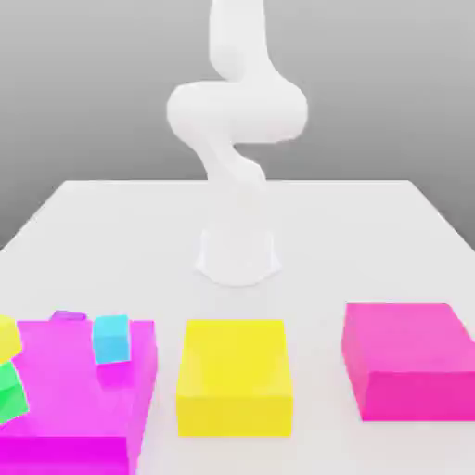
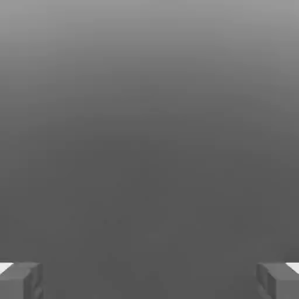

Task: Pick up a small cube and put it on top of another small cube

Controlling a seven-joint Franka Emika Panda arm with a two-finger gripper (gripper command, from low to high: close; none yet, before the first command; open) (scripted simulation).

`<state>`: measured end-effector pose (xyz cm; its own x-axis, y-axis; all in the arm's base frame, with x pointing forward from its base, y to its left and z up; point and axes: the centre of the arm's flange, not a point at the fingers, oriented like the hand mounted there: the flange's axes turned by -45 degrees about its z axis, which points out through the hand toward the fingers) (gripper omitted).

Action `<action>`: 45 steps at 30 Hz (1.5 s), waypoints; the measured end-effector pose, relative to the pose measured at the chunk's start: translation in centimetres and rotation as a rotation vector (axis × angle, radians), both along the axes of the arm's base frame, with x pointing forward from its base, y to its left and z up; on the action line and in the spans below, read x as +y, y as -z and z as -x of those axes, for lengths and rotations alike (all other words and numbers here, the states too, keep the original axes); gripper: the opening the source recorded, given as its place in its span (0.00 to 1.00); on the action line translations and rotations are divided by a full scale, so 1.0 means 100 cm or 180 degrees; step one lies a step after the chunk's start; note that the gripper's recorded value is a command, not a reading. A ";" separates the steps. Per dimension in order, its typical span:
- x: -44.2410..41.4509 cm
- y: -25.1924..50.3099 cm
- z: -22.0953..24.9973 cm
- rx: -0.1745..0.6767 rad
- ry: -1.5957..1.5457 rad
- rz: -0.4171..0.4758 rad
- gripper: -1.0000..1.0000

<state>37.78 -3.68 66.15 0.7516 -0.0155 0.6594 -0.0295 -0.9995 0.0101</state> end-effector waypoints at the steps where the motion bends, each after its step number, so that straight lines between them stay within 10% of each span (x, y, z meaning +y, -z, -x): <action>1: -0.018 0.025 -0.012 0.0123 0.0028 0.0024 0.50; 10: -0.163 0.244 -0.023 0.1152 0.0224 0.0065 0.50; 20: -0.251 0.451 0.115 0.2201 0.0380 -0.0206 0.50; 26: -0.252 0.513 0.125 0.2283 0.0351 -0.0211 0.50; 27: -0.251 0.522 0.126 0.2283 0.0351 -0.0216 0.00; 45: -0.247 0.435 0.102 0.2340 0.0055 -0.0147 0.00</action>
<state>27.62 -28.43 22.67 0.9988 -0.0469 -0.0164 -0.0470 -0.9989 -0.0087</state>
